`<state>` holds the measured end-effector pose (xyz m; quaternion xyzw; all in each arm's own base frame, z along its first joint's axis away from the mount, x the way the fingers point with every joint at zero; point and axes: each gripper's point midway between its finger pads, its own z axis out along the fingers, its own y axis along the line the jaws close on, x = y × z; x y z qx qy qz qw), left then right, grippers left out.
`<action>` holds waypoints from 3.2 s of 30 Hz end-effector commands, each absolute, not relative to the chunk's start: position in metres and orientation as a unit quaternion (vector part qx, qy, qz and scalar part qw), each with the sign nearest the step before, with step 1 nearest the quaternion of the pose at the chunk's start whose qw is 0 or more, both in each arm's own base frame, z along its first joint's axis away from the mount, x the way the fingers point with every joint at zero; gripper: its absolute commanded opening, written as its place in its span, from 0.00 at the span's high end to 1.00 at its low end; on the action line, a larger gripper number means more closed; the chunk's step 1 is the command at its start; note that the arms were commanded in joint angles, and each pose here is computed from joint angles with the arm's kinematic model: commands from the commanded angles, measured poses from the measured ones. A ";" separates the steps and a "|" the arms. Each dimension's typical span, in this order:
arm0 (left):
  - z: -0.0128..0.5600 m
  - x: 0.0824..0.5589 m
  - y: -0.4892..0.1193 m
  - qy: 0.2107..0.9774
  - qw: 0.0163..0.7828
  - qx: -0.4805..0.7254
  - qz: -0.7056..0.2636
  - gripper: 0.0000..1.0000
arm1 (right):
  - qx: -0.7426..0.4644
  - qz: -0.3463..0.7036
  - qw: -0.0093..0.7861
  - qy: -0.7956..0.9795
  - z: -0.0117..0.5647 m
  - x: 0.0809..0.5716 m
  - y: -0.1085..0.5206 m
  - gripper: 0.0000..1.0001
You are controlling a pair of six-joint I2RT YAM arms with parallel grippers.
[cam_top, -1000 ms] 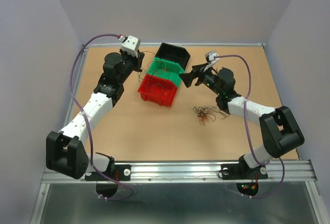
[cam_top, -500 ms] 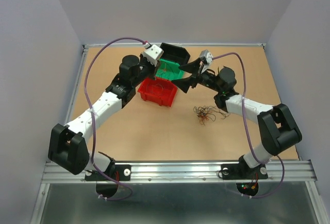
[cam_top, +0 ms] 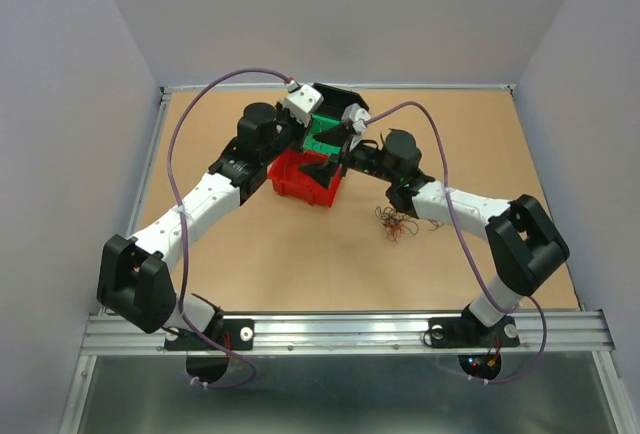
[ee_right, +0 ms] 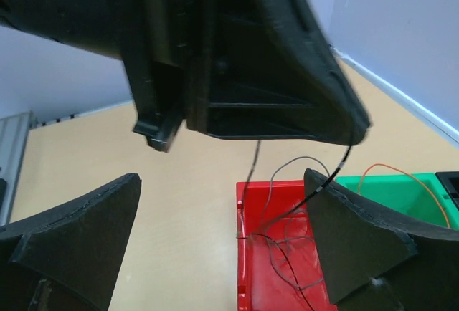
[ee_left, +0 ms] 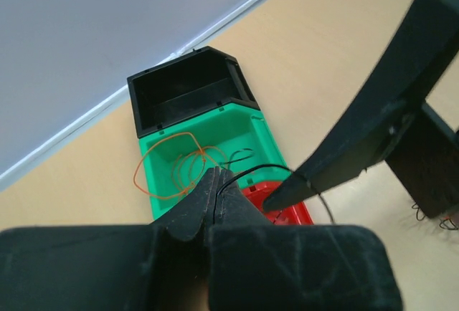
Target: Untangle the cables
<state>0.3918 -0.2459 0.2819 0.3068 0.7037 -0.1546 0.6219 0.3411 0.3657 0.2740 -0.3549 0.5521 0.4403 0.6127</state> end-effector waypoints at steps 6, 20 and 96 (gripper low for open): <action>0.317 0.402 -0.241 0.698 0.649 0.265 -0.142 1.00 | -0.309 0.282 0.680 0.602 0.269 0.375 0.390 0.03; 0.314 0.403 -0.240 0.708 0.640 0.257 -0.150 1.00 | -0.191 0.212 0.729 0.622 0.264 0.407 0.375 0.50; 0.285 0.474 -0.160 0.719 0.656 0.156 -0.170 0.17 | -0.123 0.315 0.640 0.690 0.273 0.611 0.295 1.00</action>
